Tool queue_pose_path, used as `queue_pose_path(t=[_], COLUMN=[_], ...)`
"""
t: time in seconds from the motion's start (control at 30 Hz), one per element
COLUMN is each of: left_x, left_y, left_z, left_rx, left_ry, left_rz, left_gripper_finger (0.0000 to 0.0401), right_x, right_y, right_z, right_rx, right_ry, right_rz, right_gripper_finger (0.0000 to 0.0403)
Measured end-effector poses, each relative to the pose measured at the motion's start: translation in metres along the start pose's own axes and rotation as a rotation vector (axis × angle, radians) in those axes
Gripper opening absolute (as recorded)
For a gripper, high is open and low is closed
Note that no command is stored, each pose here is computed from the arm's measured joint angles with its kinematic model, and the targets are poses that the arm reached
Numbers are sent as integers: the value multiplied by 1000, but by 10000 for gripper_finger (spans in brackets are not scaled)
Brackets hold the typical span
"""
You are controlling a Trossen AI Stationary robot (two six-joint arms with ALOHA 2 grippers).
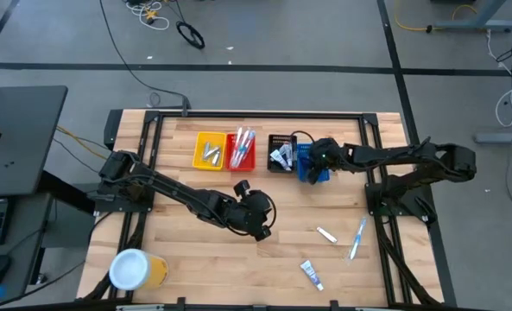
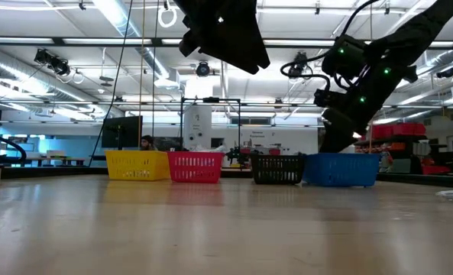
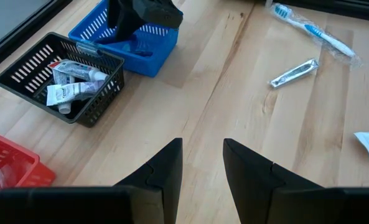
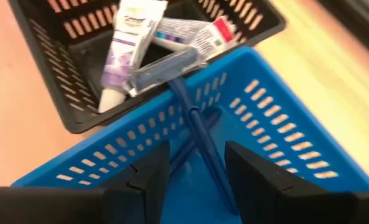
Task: Pick & Place Travel size toiletries
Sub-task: Put the blue razor into the blue bin
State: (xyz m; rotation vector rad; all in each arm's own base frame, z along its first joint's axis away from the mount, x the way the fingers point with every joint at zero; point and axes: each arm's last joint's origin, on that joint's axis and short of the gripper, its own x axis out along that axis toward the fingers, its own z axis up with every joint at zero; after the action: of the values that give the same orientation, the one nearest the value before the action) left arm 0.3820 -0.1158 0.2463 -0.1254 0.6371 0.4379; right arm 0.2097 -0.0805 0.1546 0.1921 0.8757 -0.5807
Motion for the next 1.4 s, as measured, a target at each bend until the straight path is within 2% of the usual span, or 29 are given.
queue_pose_path(t=[0.13, 0.3, 0.57, 0.73, 1.0, 1.13, 1.4], left_x=[0, 0, 0, 0, 1, 1, 1], left_y=[0, 0, 0, 0, 1, 1, 1], left_z=[0, 0, 0, 0, 1, 1, 1], left_rx=[-2, -2, 2, 16, 13, 14, 33], left_ry=[-2, -2, -2, -2, -2, -2, -2], left_rz=[-2, -1, -1, 0, 1, 1, 2], left_gripper_finger=[126, 126, 126, 126, 126, 126, 126], right_x=[7, 15, 16, 17, 36, 39, 40], right_y=[-2, -4, -6, -6, -9, -7, -7], right_z=[-2, 1, 5, 7, -1, 2, 3], right_rx=[-13, -35, -41, -101, -121, -122, -125], right_ry=[33, 0, -30, -57, 16, -23, -36], right_rz=[57, 17, 27, -10, -6, -32, -42], right_gripper_finger=[163, 163, 163, 163, 161, 137, 45])
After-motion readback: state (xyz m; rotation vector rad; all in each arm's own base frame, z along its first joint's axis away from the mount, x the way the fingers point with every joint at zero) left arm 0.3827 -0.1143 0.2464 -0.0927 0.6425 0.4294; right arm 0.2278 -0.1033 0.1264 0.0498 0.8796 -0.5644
